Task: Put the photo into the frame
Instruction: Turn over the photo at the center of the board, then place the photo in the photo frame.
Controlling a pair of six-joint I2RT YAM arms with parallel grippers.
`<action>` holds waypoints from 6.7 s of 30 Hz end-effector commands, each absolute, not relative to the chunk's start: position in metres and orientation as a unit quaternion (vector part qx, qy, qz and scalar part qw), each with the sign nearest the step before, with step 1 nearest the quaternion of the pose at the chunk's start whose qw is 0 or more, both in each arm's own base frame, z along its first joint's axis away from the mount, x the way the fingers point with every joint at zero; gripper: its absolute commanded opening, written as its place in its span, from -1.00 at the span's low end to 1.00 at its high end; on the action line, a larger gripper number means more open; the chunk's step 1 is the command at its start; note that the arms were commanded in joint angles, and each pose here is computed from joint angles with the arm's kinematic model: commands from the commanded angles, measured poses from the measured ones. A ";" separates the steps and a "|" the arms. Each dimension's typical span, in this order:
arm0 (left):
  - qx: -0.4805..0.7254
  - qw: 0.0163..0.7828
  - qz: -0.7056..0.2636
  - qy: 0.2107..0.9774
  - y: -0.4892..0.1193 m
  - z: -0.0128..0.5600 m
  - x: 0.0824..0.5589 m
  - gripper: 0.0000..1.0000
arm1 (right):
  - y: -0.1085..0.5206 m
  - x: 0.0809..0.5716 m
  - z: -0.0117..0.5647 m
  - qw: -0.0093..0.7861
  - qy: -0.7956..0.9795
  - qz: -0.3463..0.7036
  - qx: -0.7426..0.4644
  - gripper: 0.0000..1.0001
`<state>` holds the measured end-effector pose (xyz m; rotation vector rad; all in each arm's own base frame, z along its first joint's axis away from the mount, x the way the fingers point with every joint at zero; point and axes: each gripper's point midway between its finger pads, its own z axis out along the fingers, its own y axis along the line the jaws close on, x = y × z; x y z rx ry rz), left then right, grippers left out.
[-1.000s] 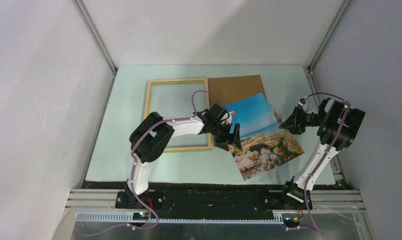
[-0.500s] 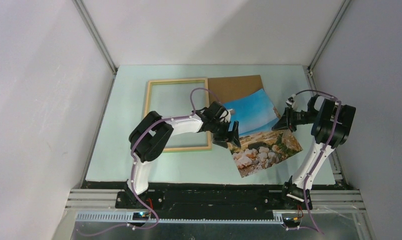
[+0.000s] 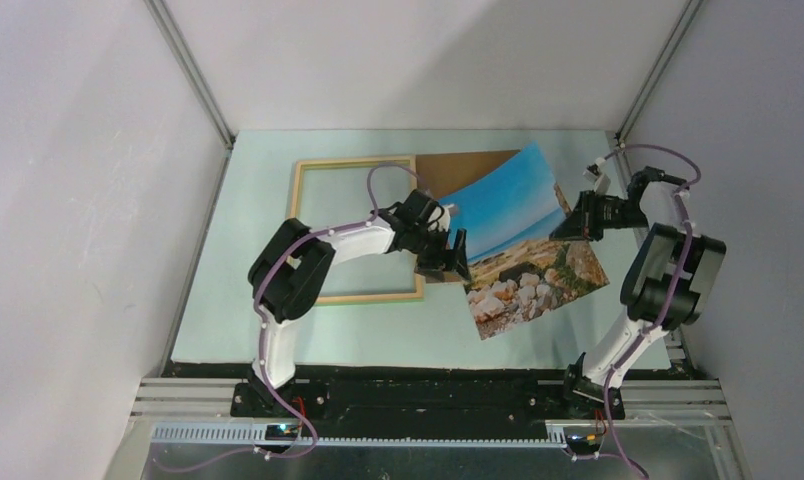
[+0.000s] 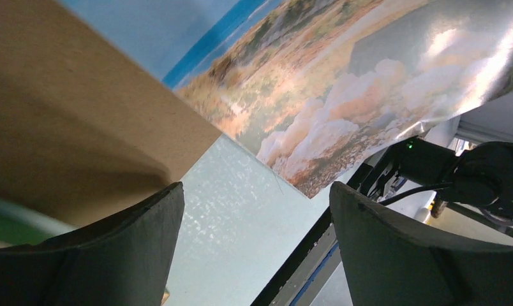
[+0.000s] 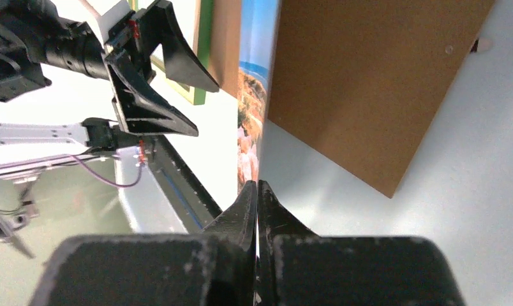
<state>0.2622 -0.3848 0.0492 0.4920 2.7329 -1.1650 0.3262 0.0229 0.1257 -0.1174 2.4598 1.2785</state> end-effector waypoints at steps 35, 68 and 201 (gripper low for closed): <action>0.017 0.296 -0.509 0.808 -0.278 0.317 0.386 0.99 | 0.152 0.362 0.238 0.414 0.862 -0.075 -0.283 -1.00; -0.228 0.159 -0.515 0.811 -0.259 0.196 0.419 0.86 | 0.294 0.350 0.144 0.335 0.882 0.048 -0.328 -0.94; 0.102 0.229 -0.021 0.968 -0.027 0.083 0.485 -0.78 | 0.237 0.335 0.180 0.355 0.878 0.119 -0.299 0.87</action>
